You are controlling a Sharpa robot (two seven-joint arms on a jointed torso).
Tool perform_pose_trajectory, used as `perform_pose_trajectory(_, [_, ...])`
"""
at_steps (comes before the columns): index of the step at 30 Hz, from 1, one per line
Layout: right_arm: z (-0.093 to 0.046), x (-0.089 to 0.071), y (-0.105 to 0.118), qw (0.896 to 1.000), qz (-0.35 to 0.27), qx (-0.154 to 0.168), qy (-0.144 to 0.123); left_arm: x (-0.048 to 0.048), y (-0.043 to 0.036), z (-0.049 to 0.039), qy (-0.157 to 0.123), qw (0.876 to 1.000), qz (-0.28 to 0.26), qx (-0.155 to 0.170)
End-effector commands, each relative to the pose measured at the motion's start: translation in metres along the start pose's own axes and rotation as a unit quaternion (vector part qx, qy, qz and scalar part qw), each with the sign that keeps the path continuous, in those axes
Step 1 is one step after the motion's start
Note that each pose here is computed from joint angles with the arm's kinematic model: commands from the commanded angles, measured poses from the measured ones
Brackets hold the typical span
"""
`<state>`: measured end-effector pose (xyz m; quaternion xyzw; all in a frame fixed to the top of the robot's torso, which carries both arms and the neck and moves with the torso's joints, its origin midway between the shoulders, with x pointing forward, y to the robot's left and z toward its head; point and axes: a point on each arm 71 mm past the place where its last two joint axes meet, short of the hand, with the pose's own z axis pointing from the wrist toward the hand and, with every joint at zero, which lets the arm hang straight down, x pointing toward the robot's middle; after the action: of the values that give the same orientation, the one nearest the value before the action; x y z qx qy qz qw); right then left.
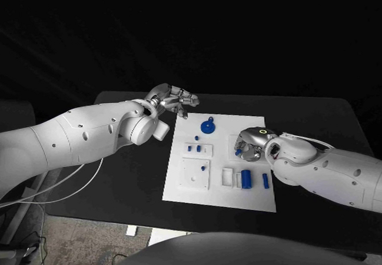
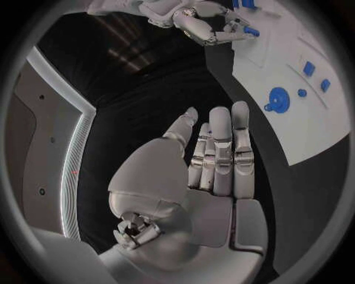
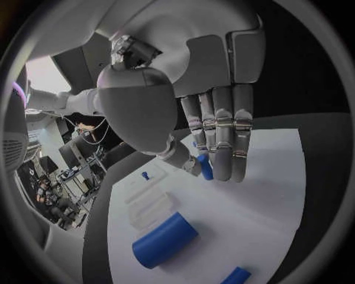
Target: Assemble the parts on the task board
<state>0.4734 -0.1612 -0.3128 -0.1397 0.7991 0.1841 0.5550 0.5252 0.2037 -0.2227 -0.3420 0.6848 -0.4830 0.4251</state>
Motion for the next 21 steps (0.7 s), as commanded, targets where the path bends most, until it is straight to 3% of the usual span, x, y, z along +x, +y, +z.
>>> perform_pose_trajectory(1, [0.0001,0.0045,0.0040,1.000,-0.006,-0.012,0.009,0.0019,-0.0016,0.0006,0.007,1.000,-0.004,0.004])
perform_pose_trajectory(21, [0.0019,0.0047,0.0046,1.000,-0.010,-0.003,-0.018,0.0021,-0.0014,0.0007,0.009,1.000,-0.004,0.004])
